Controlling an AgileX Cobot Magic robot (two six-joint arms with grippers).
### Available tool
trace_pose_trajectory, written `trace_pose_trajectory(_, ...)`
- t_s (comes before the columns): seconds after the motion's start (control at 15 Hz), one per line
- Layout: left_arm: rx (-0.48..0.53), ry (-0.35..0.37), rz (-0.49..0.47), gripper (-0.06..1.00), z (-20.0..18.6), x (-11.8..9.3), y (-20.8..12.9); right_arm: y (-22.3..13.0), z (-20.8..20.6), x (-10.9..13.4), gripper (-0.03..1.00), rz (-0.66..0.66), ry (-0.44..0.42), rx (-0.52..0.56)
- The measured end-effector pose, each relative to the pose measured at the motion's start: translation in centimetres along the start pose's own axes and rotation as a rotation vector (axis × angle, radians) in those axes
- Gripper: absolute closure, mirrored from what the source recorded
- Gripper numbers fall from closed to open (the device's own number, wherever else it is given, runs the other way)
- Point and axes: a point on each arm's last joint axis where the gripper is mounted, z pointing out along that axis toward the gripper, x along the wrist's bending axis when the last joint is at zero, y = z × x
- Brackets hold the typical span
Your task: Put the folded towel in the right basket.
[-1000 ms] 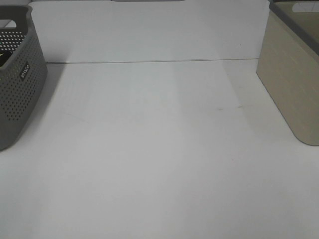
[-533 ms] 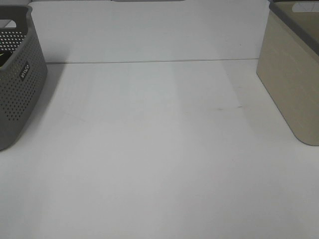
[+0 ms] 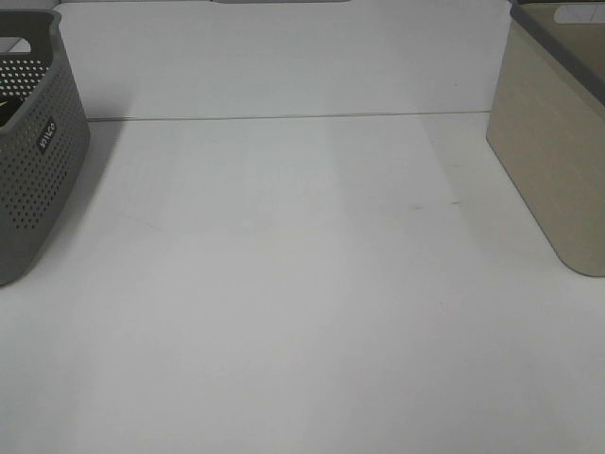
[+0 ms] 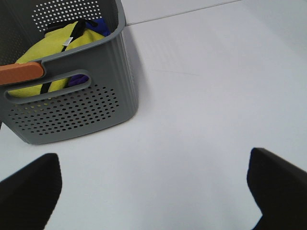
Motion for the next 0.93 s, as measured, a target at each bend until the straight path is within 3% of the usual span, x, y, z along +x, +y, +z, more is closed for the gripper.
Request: trace_pose_trajectory(0.93,0.0,0.0,0.0,-0.04,0.0,0.0,0.0,0.0,0.0,0.01,0.18,0.0,0.001,0.0)
